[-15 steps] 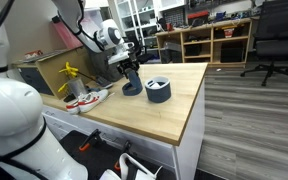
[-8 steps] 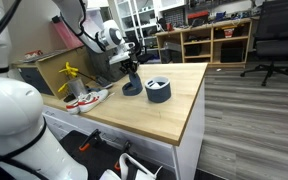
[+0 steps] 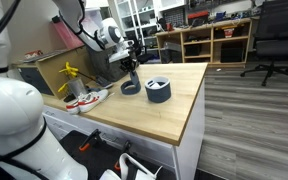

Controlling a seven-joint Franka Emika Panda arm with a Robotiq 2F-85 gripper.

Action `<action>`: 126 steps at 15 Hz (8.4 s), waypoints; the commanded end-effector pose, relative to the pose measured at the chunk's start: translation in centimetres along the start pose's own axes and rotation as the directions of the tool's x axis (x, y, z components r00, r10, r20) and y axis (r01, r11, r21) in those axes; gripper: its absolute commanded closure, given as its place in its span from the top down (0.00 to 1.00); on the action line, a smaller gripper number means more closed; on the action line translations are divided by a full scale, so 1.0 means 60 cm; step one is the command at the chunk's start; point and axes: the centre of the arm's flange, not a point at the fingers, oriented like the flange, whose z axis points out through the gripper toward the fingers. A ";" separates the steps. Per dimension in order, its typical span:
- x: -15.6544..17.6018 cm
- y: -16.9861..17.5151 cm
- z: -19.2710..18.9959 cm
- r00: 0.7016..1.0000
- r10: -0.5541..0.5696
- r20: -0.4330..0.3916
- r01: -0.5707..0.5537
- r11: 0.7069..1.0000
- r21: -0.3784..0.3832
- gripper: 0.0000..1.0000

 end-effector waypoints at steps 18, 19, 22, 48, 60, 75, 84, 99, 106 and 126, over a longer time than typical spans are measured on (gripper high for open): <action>-0.008 0.199 -0.218 0.814 -0.581 0.010 0.579 0.810 -0.090 0.02; -0.011 0.205 -0.217 0.794 -0.608 0.012 0.607 0.790 -0.090 0.02; -0.019 0.216 -0.216 0.733 -0.680 0.024 0.679 0.729 -0.089 0.02; -0.128 0.331 -0.160 0.654 -0.756 0.025 0.756 0.654 -0.011 0.02; -0.117 0.347 -0.135 0.718 -0.695 -0.036 0.696 0.717 0.034 0.02; -0.072 0.362 -0.106 0.736 -0.676 -0.022 0.677 0.736 0.017 0.02; -0.039 0.347 -0.099 0.721 -0.692 -0.035 0.693 0.721 0.011 0.02; -0.040 0.313 -0.148 0.728 -0.677 -0.111 0.684 0.729 0.033 0.02; -0.062 0.343 -0.180 0.749 -0.654 -0.106 0.660 0.750 0.031 0.02; -0.098 0.386 -0.228 0.773 -0.627 -0.098 0.634 0.769 0.079 0.49</action>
